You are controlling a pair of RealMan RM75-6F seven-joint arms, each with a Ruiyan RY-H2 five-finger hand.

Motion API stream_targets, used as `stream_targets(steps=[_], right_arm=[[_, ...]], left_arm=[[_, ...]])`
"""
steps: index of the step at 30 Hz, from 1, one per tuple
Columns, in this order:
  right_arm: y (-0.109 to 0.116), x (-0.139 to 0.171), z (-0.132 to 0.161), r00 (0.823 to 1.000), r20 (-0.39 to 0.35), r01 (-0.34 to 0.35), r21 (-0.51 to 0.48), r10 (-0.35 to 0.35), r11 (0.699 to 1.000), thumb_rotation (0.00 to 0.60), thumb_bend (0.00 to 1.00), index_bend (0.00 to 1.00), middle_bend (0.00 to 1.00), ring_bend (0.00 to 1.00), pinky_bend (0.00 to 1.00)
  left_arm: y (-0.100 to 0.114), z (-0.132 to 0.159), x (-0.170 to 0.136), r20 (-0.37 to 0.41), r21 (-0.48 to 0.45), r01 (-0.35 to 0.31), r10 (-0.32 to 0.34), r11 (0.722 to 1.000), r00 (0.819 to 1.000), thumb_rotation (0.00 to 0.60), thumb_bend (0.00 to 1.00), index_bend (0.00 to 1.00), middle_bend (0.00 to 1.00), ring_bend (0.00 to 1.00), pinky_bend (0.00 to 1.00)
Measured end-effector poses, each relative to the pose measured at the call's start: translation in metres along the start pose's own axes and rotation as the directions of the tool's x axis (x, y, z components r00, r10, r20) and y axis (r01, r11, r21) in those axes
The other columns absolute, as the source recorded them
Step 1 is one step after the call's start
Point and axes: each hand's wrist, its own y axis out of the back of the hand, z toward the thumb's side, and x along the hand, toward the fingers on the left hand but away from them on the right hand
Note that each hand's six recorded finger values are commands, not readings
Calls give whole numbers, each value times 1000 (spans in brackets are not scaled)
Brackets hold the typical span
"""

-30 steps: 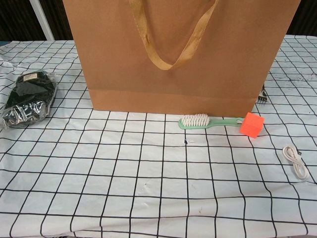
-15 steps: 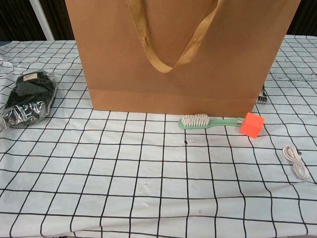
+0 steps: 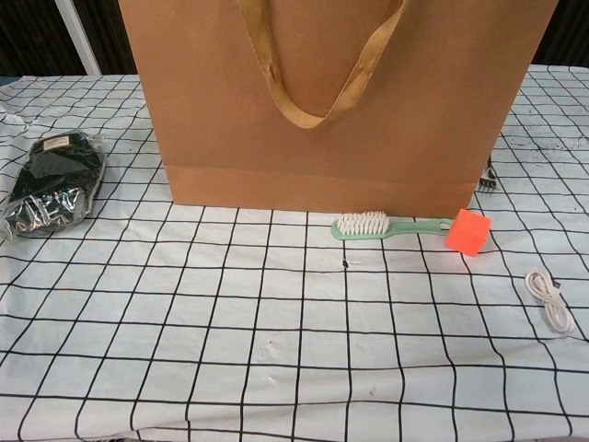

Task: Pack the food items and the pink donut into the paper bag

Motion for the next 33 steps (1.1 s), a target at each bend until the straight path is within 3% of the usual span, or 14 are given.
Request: stream_targets(steps=[4,8,14,18,25,29,33], right_arm=[[15,31,-40,995,68,71,19,-72,997,600,135,0,40,198,227],[12,74,-79,988,110,101,60,-107,993,600,135,0,58,202,227],[-29,168,-139,975,202,71,125,-95,990,600,136,0,63,202,227],[-81,211,-161,966,254,24,102,-50,994,600,136,0,63,202,227],[-151,240,-177,952,305,-25,128,-15,991,600,137,0,63,202,227],[-166,237,-180,949,316,-44,144,-4,989,600,137,0,63,202,227],[-173,231,-178,951,311,-38,139,-7,990,600,151,0,63,202,227]], left_arm=[[-2,2,-2,6,6,5,-5,1000,1000,600,101,57,38,0,0],[-7,5,-5,22,1,39,-39,999,999,600,101,56,38,0,0],[-9,6,-10,35,13,50,-51,999,998,600,101,56,39,0,0],[-12,11,-14,70,9,53,-53,999,996,600,102,56,39,0,0],[-20,18,-22,117,-30,88,-84,996,990,600,101,56,39,0,0],[-24,23,-25,145,-48,118,-110,992,983,600,101,56,39,0,0],[-22,23,-25,144,-48,105,-97,993,985,600,101,56,39,0,0]])
